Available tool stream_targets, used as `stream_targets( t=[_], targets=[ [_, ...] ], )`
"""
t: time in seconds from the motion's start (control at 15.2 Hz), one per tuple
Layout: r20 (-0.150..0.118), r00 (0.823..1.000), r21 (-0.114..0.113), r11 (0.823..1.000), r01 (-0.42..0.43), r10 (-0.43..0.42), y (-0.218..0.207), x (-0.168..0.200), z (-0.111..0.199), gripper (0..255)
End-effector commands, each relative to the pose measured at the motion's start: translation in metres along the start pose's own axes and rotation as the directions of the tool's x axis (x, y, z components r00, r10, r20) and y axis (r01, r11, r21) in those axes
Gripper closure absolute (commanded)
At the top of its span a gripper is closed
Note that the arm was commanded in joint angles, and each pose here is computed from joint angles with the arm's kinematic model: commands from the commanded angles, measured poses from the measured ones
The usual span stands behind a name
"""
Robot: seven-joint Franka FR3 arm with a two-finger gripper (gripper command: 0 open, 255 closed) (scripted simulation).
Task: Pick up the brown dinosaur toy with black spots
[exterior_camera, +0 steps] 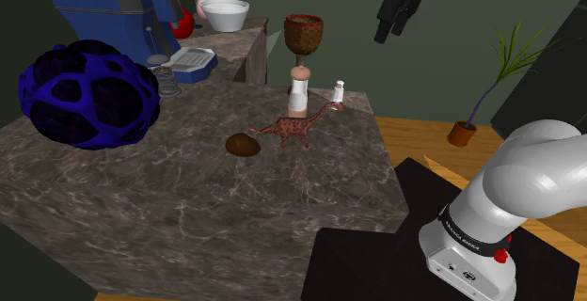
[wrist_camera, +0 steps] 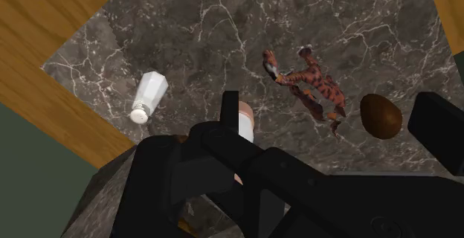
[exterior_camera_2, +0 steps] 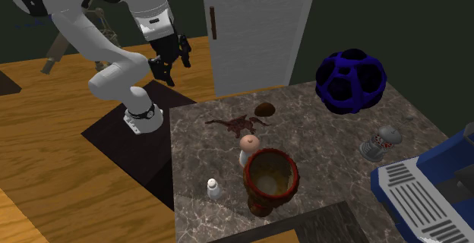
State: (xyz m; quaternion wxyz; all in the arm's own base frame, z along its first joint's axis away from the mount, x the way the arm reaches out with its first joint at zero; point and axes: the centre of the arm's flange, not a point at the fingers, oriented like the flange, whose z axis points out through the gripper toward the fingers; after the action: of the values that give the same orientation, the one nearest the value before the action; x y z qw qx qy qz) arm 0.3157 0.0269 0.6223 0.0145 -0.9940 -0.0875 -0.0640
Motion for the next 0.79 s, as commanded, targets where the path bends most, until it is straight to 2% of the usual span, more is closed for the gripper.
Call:
stream_targets(
  t=[0.0, 0.33, 0.73],
  targets=[
    [0.0, 1.0, 0.0, 1.0, 0.0, 0.0, 0.0, 0.0, 0.0, 0],
    [0.071, 0.995, 0.021, 0.998, 0.064, -0.065, -0.008, 0.045, 0.056, 0],
    [0.154, 0.978, 0.051, 0.989, 0.138, -0.144, -0.022, 0.092, 0.128, 0]
  ],
)
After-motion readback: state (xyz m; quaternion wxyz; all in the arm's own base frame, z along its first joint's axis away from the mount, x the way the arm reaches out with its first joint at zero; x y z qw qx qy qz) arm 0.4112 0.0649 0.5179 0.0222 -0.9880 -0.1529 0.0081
